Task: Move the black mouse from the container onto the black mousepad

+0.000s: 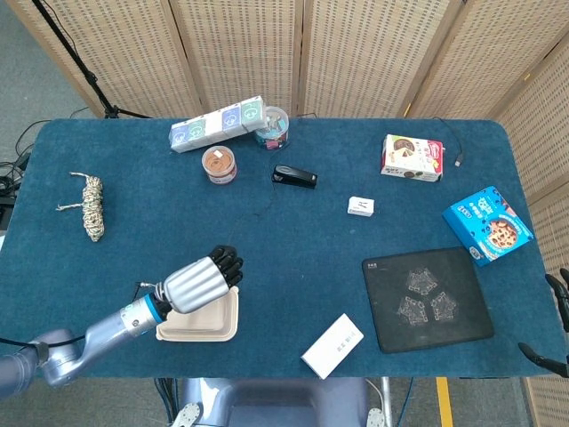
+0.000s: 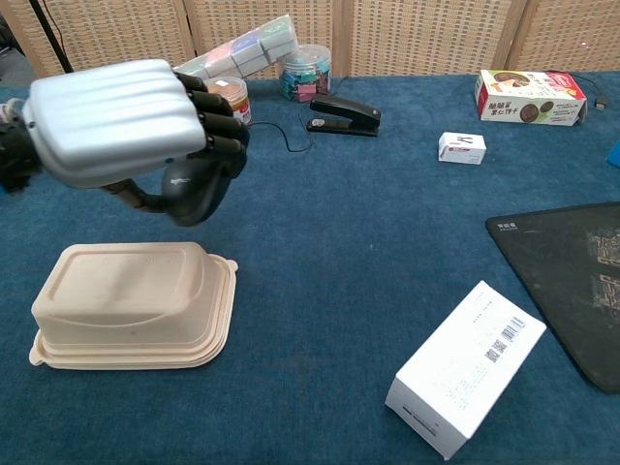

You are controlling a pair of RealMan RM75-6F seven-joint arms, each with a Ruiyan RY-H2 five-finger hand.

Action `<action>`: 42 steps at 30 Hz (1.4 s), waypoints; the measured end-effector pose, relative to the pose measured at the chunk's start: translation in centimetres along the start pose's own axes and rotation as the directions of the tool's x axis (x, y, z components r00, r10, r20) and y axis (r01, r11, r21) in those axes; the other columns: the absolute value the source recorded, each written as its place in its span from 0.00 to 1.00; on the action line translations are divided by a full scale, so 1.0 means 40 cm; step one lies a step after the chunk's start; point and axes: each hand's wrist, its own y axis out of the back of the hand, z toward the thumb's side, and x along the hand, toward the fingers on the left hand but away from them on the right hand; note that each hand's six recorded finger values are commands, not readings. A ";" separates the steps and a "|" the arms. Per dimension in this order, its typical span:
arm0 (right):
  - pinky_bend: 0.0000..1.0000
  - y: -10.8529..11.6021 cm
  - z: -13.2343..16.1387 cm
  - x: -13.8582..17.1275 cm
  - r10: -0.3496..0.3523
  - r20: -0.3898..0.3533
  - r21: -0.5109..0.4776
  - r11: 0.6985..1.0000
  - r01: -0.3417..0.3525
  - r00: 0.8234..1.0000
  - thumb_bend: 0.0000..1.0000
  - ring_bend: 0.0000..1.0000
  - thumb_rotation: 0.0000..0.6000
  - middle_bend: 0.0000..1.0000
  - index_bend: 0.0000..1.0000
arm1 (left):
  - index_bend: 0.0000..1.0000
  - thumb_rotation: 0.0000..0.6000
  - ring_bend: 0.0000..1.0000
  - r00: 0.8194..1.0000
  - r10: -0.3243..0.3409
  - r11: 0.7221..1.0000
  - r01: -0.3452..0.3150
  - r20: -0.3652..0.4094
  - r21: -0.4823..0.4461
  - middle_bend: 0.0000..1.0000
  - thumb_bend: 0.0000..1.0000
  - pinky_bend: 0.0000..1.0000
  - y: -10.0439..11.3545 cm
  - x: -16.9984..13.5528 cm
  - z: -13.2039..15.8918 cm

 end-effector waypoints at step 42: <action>0.00 0.027 -0.034 -0.020 0.000 0.035 -0.057 0.998 0.002 0.999 0.00 0.00 1.00 0.00 0.00 | 0.56 1.00 0.30 0.999 -0.034 0.999 0.033 -0.032 -0.020 0.35 0.19 0.40 -0.012 0.430 0.220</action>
